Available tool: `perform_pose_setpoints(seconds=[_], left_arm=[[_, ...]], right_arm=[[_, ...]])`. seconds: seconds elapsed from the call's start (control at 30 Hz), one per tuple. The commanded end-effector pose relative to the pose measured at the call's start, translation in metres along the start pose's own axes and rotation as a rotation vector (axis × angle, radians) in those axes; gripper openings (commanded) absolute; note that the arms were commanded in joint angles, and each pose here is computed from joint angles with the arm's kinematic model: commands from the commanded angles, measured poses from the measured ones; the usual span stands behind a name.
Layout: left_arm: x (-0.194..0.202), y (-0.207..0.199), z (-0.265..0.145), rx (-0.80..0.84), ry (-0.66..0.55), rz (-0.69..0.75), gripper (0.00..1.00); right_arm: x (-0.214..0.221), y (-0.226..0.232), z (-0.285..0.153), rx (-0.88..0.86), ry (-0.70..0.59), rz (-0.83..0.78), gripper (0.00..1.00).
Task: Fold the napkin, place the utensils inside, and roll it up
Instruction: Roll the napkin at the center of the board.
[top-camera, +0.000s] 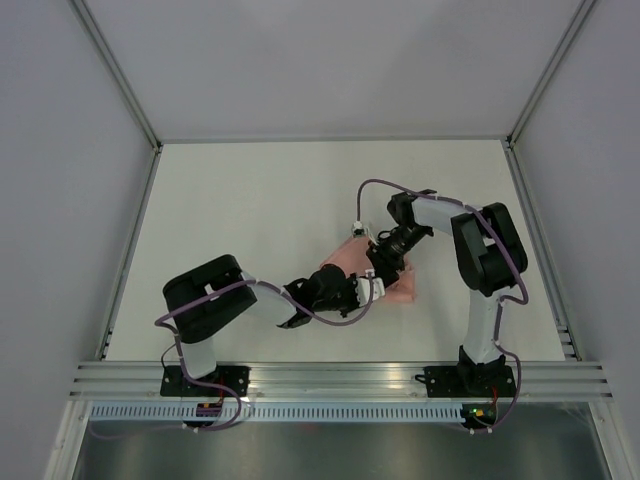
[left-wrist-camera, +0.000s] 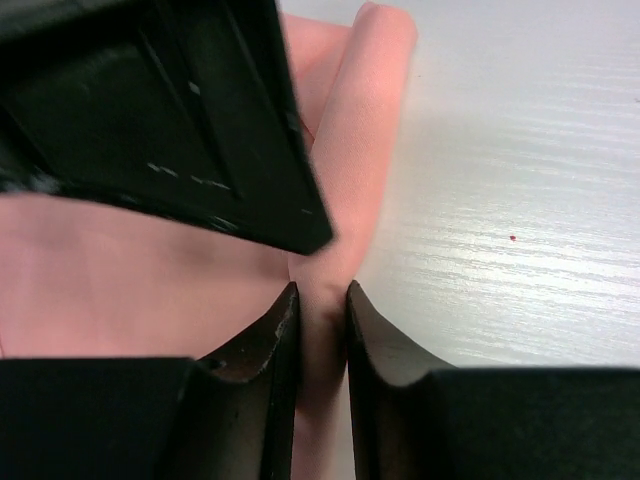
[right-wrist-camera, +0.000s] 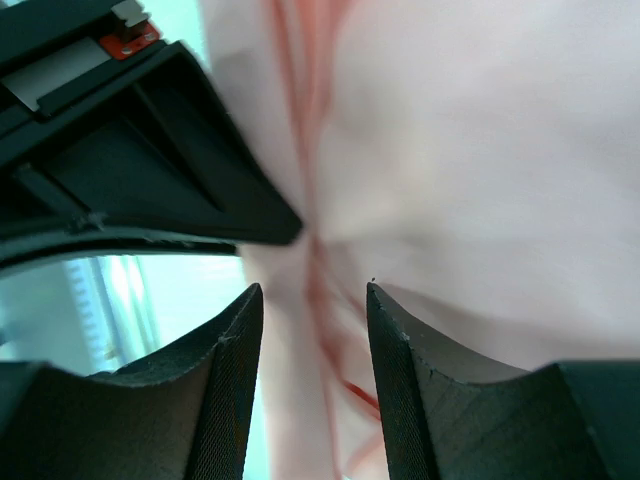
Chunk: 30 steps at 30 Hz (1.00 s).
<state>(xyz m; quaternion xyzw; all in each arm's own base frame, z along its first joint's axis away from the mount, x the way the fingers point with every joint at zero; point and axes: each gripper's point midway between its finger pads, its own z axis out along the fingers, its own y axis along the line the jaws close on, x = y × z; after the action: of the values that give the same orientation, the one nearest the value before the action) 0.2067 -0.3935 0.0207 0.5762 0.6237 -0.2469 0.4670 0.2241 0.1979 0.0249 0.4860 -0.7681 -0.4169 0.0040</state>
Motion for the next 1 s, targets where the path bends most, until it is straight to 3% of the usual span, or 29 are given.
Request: perform_pose_setpoints(seconds=[0.0, 0.23, 0.43, 0.7, 0.97], left_arm=[[0.059, -0.034, -0.013, 0.157, 0.206, -0.189, 0.02], [0.060, -0.037, -0.014, 0.279, 0.217, -0.383, 0.02], [0.064, -0.040, -0.013, 0.400, 0.282, -0.555, 0.02], [0.077, -0.045, -0.007, 0.495, 0.361, -0.710, 0.02], [0.074, -0.044, -0.004, 0.521, 0.390, -0.789, 0.02]], right_arm=[[-0.031, -0.029, -0.040, 0.181, -0.142, -0.142, 0.52], [-0.037, -0.010, -0.107, 0.287, -0.355, -0.245, 0.52], [-0.023, 0.001, -0.114, 0.501, -0.412, -0.409, 0.57], [-0.016, 0.004, -0.085, 0.781, -0.342, -0.603, 0.63], [-0.018, 0.005, -0.041, 0.806, -0.260, -0.689, 0.65]])
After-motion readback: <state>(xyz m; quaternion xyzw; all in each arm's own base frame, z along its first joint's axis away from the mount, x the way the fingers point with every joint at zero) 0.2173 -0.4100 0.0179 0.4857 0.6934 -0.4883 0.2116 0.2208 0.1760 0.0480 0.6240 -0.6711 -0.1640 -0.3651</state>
